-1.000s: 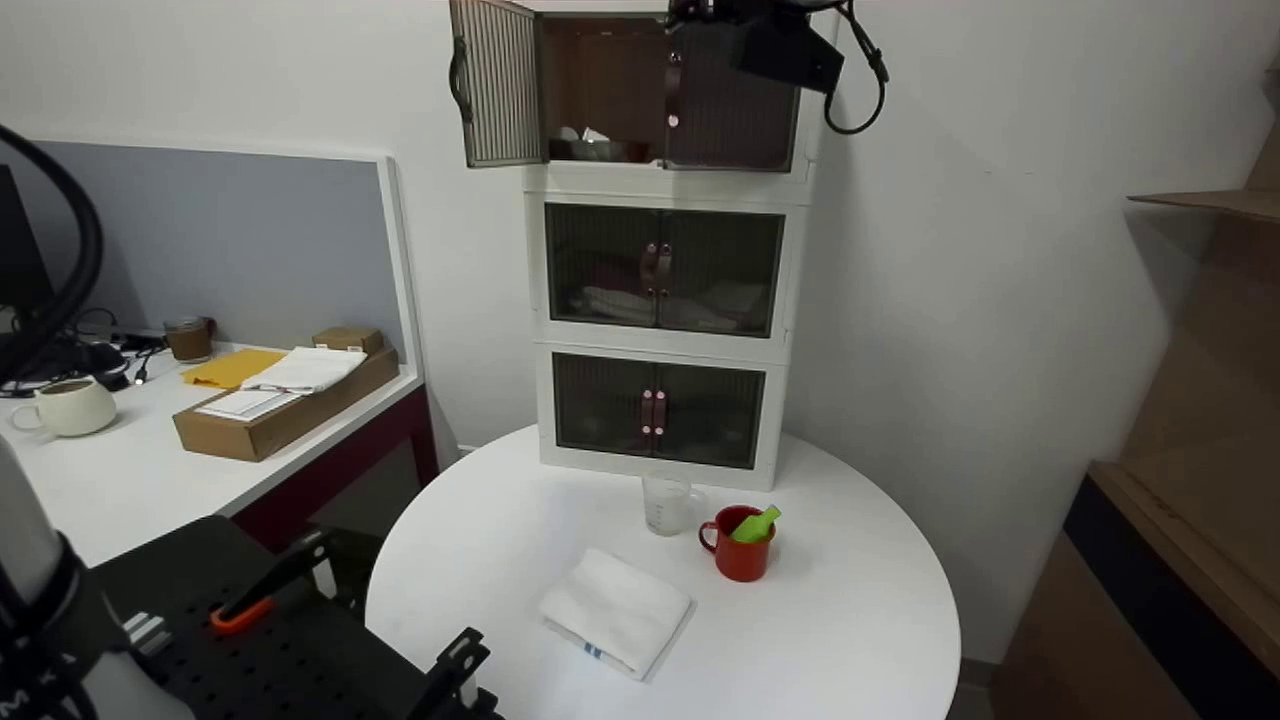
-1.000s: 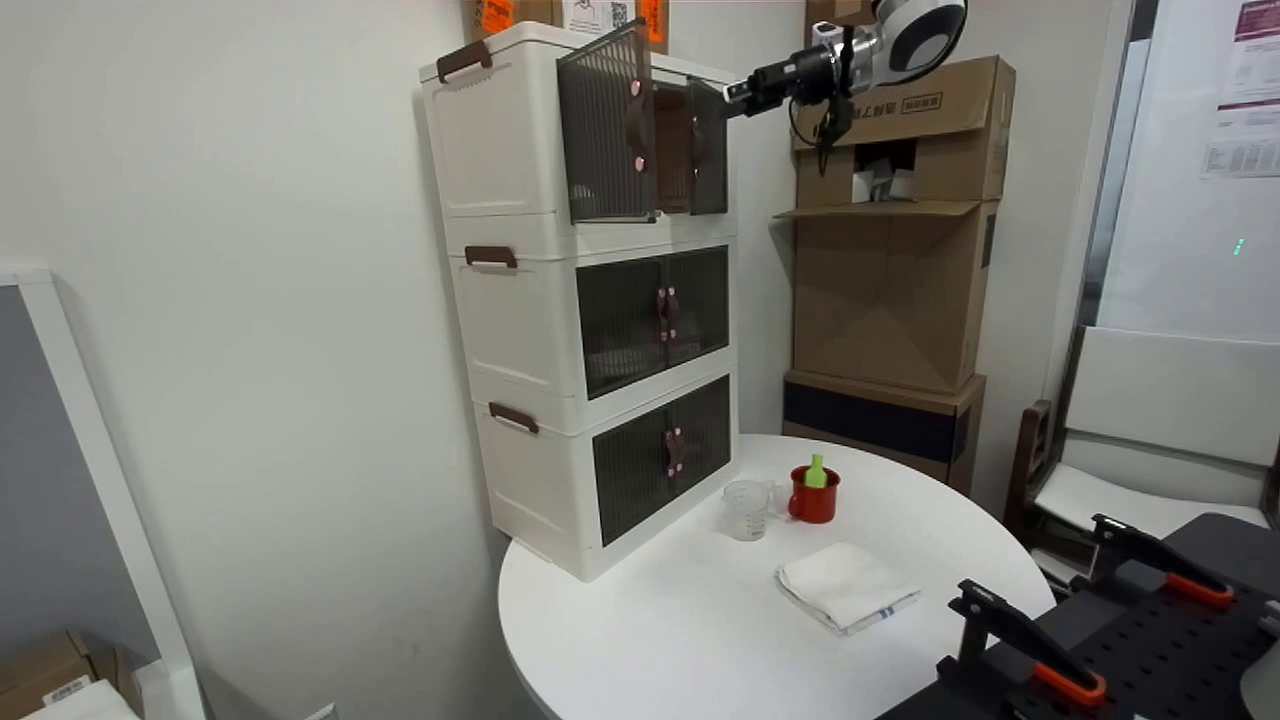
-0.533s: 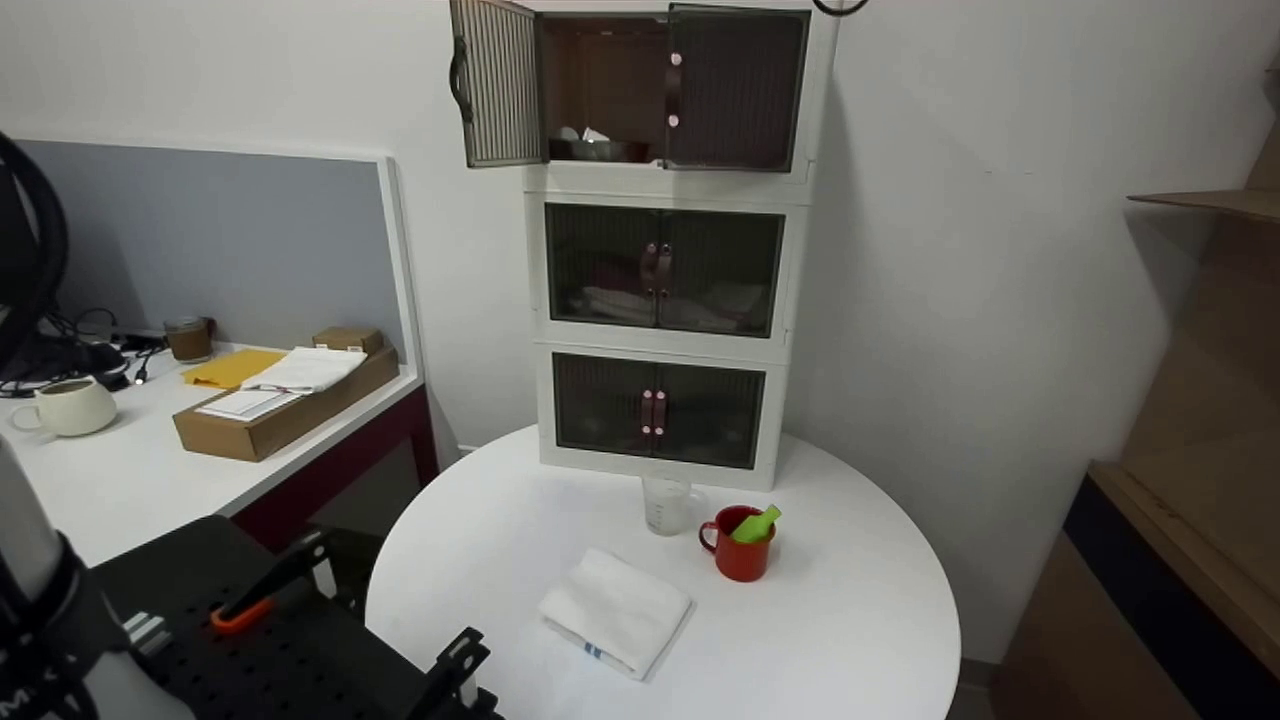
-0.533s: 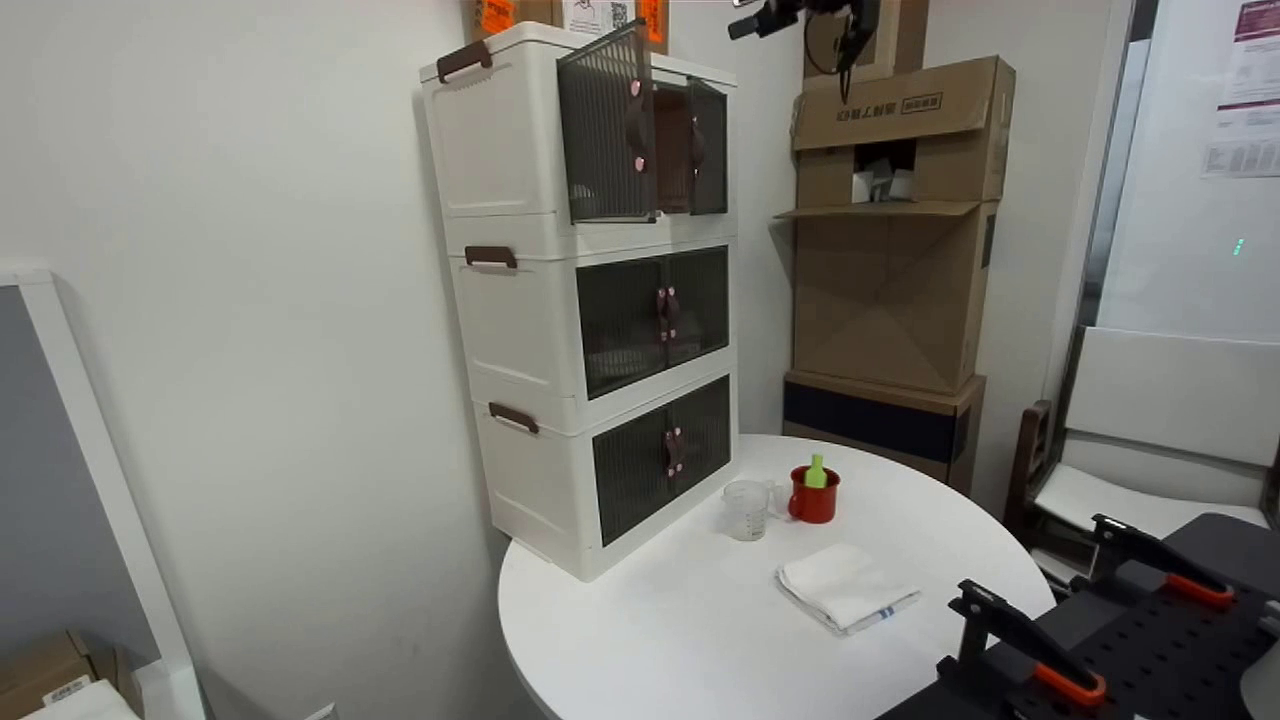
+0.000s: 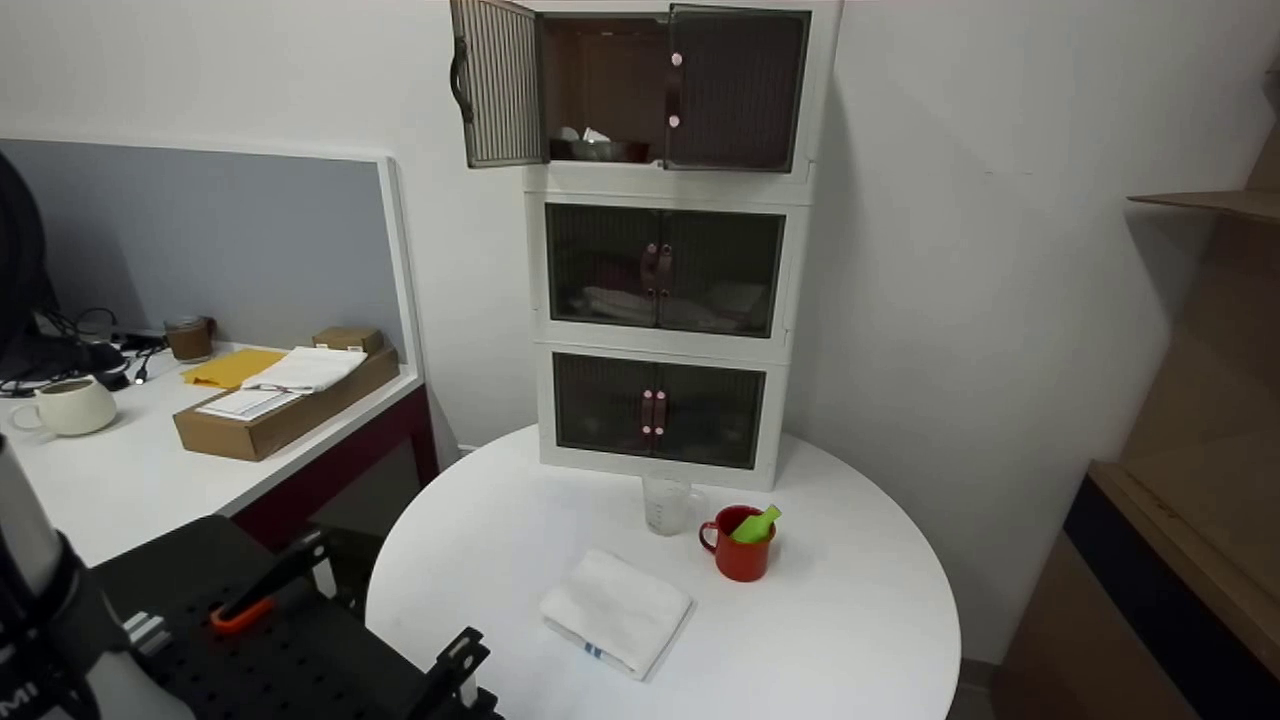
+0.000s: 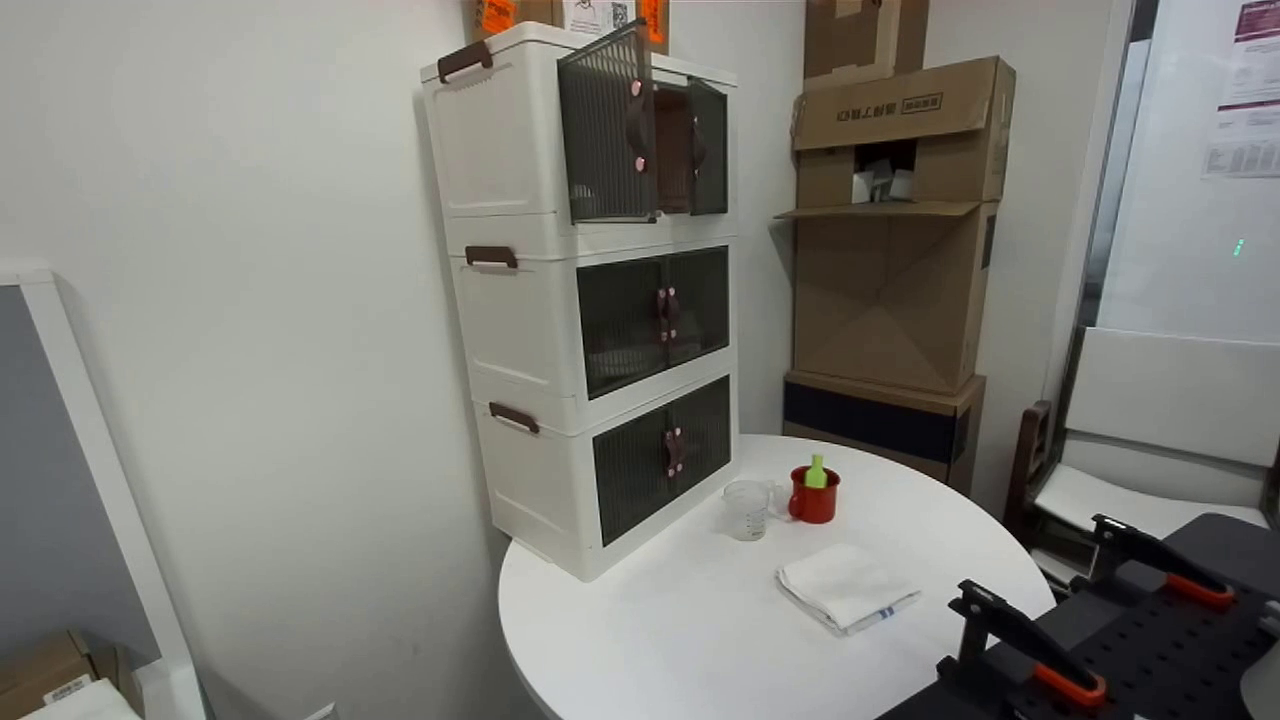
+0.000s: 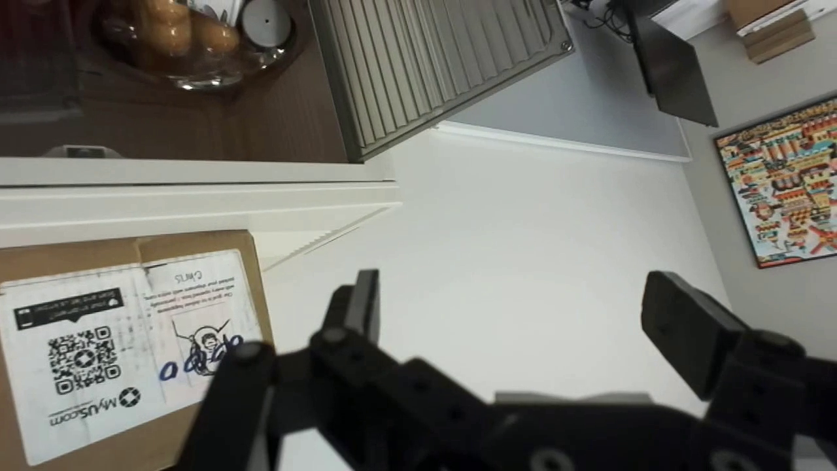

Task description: Open the topmost cabinet doors

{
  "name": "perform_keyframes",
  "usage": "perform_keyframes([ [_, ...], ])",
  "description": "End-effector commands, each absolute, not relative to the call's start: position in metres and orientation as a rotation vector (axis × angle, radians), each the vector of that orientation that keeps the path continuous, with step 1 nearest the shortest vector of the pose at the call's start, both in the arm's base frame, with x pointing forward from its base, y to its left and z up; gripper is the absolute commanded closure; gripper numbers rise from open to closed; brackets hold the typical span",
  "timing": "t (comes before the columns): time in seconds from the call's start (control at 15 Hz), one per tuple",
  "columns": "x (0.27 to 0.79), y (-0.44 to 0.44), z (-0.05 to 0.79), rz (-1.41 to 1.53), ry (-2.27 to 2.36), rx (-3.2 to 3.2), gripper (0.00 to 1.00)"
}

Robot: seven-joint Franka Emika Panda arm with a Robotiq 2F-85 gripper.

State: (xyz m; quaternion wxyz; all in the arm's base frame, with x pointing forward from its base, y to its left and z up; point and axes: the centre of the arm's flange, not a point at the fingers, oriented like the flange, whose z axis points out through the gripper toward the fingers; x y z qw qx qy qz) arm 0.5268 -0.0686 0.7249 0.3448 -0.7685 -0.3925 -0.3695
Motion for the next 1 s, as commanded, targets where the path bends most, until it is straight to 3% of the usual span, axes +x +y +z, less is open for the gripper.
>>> perform_keyframes([
  [0.0,0.530,-0.063,0.724,-0.937,-0.975,-2.007,0.00],
  [0.47,0.542,-0.026,0.715,-1.315,-0.594,-2.200,0.00],
  [0.93,0.540,-0.016,0.741,-1.763,-0.520,-2.351,0.00],
])
